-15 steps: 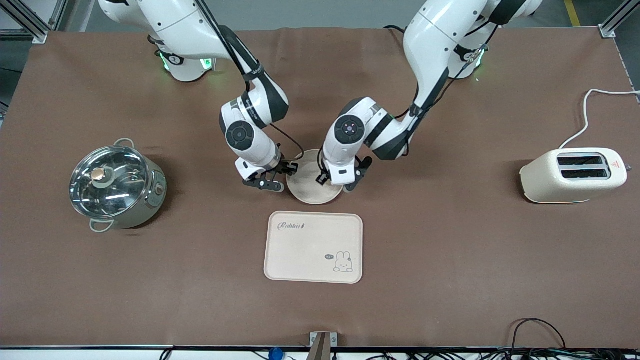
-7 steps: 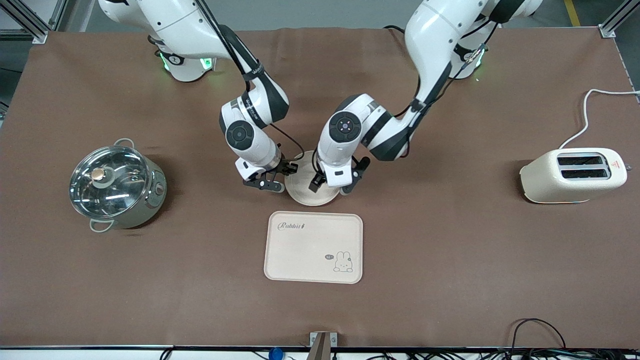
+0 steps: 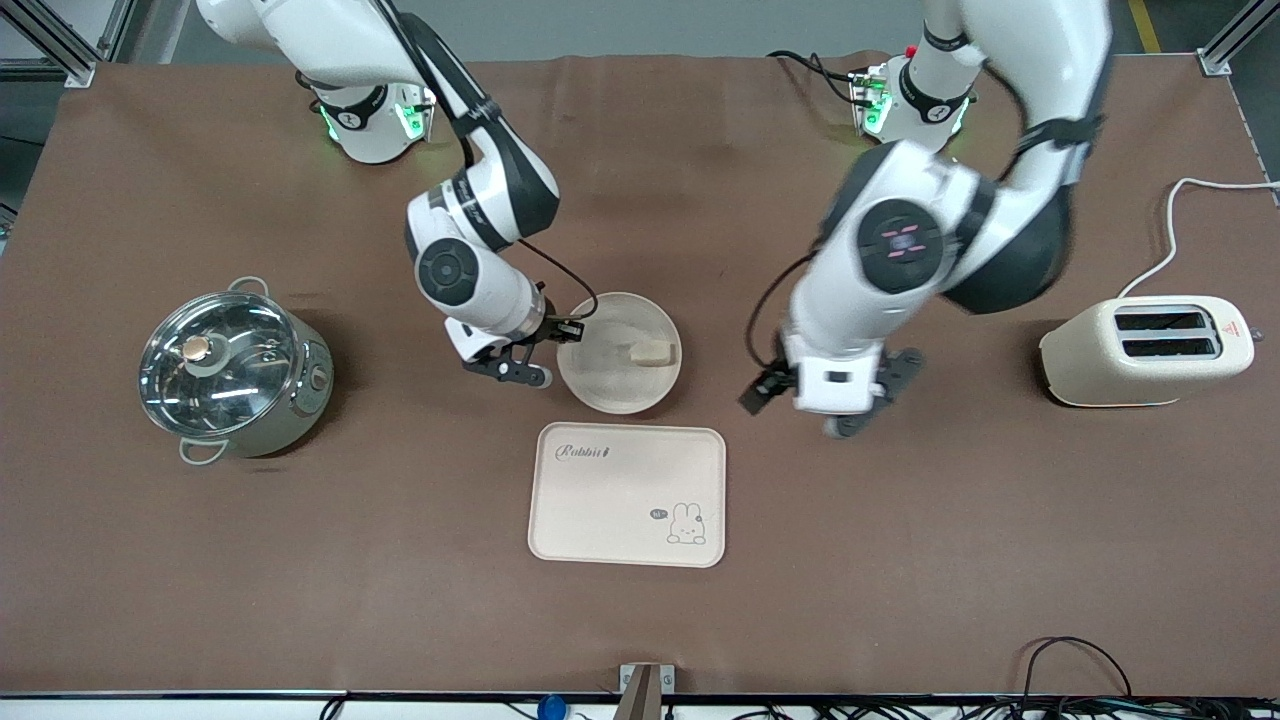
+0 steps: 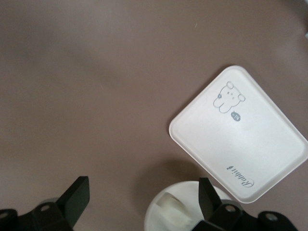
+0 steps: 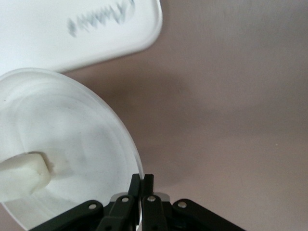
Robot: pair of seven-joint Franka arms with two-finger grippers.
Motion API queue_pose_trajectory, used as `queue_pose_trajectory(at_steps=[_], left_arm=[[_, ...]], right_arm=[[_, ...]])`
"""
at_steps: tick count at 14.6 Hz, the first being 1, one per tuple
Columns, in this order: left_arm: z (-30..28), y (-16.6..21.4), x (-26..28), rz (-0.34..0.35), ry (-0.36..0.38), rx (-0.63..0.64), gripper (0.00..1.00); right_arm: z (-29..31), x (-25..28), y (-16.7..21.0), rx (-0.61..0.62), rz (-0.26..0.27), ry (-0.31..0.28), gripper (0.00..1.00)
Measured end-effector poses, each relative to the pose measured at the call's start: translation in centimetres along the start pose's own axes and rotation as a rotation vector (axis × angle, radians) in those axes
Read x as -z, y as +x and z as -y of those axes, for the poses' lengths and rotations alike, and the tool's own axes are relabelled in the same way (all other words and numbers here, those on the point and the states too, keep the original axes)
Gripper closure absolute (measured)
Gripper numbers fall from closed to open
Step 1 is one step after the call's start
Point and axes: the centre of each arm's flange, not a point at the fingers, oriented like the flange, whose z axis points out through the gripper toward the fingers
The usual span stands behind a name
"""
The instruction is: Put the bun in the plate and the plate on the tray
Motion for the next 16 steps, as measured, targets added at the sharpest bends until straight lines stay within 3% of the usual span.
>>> queue_pose_trajectory(at_steps=[3,5,8,13,16], left_arm=[[5.3,5.0,6.6,-0.037,-0.016,-0.163,0.0],[9.6,7.8,10.3,-0.051,-0.002,-0.267,0.0],[15.6,10.8,14.7,-0.068,0.033,-0.421,0.0],[22.3,13.0,17.5,-0.039,0.08,-0.596,0.0],[24.3,10.6,17.5,-0.019,0.111,-0.614,0.0]], right_arm=[[1.7,2.0,2.9,-0.037,-0.033,0.044,0.97],[2.3,0.3,5.9,-0.058,-0.047,0.055,0.97],[1.9,-3.2,10.9,-0.099,-0.11,0.096,0.97],[0.7,-5.5,16.2,-0.144,-0.168,0.138,0.97],[0.7,-5.8,17.4,-0.15,-0.174,0.147,0.97]])
